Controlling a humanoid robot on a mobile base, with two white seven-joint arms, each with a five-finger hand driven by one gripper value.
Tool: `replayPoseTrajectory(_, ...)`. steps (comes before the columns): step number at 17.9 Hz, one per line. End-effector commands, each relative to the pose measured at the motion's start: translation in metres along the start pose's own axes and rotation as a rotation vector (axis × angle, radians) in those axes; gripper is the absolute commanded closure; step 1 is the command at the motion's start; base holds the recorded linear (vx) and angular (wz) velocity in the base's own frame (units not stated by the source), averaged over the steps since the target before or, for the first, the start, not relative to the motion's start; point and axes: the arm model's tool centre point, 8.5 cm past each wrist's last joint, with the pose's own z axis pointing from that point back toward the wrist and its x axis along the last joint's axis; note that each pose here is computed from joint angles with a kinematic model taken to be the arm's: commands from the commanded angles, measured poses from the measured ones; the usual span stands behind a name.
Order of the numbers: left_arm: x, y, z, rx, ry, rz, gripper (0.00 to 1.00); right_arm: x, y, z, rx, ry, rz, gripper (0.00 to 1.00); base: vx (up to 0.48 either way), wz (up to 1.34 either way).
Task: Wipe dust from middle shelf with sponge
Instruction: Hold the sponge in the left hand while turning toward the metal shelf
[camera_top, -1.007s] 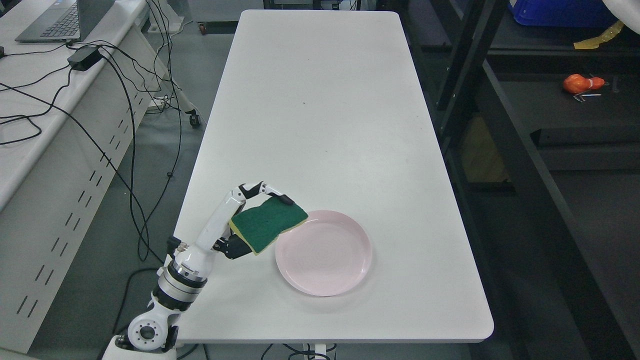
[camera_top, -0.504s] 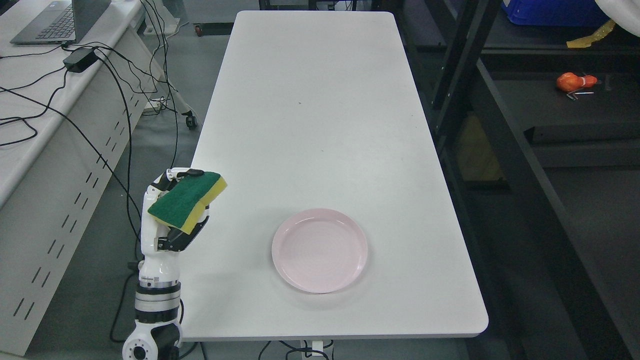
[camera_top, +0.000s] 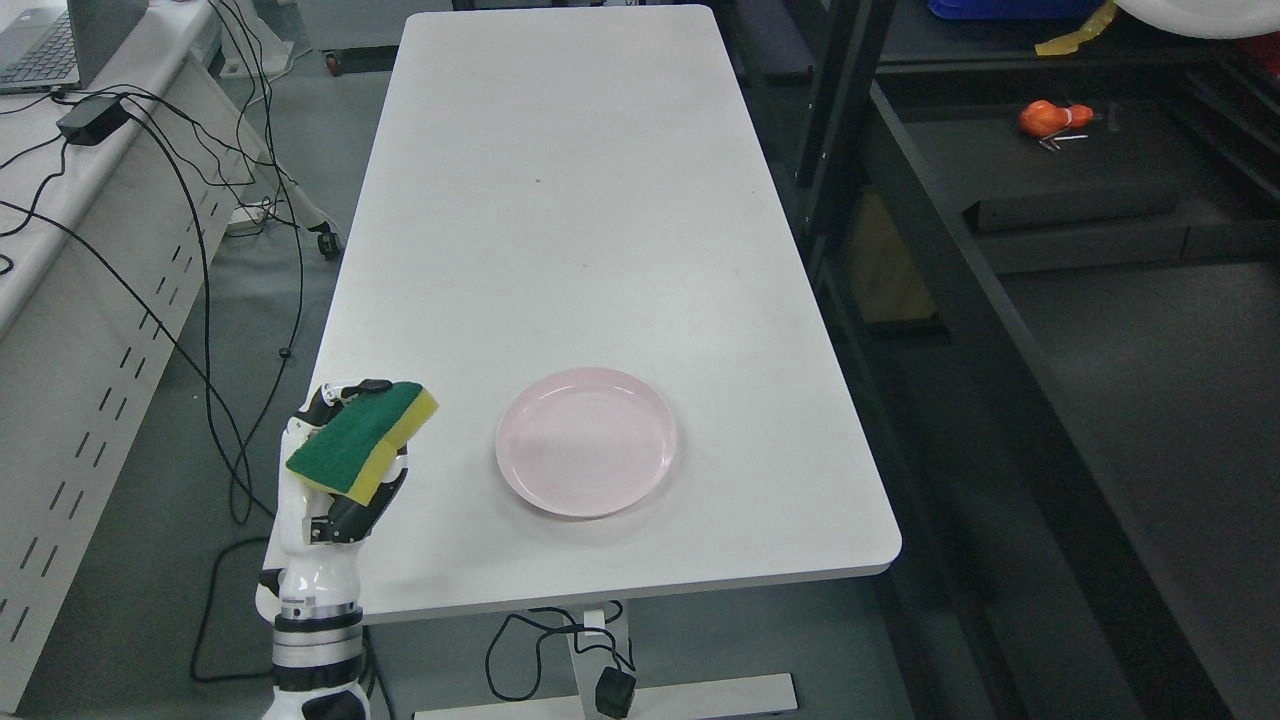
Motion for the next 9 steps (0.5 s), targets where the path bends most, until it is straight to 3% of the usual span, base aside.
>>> replayPoseTrajectory(1, 0.0045, -0.0092, 0.0085, -0.027, 0.001, 0.020, 1.00, 0.0096, -0.0101, -0.0002, -0.015, -0.022, -0.003, 0.00, -0.192, -0.22)
replayPoseTrajectory(9, 0.0031, -0.0189, 0.0179, -0.047, 0.020, 0.038, 1.00, 0.0096, -0.0101, -0.0002, -0.016, -0.022, -0.001, 0.00, -0.178, -0.44)
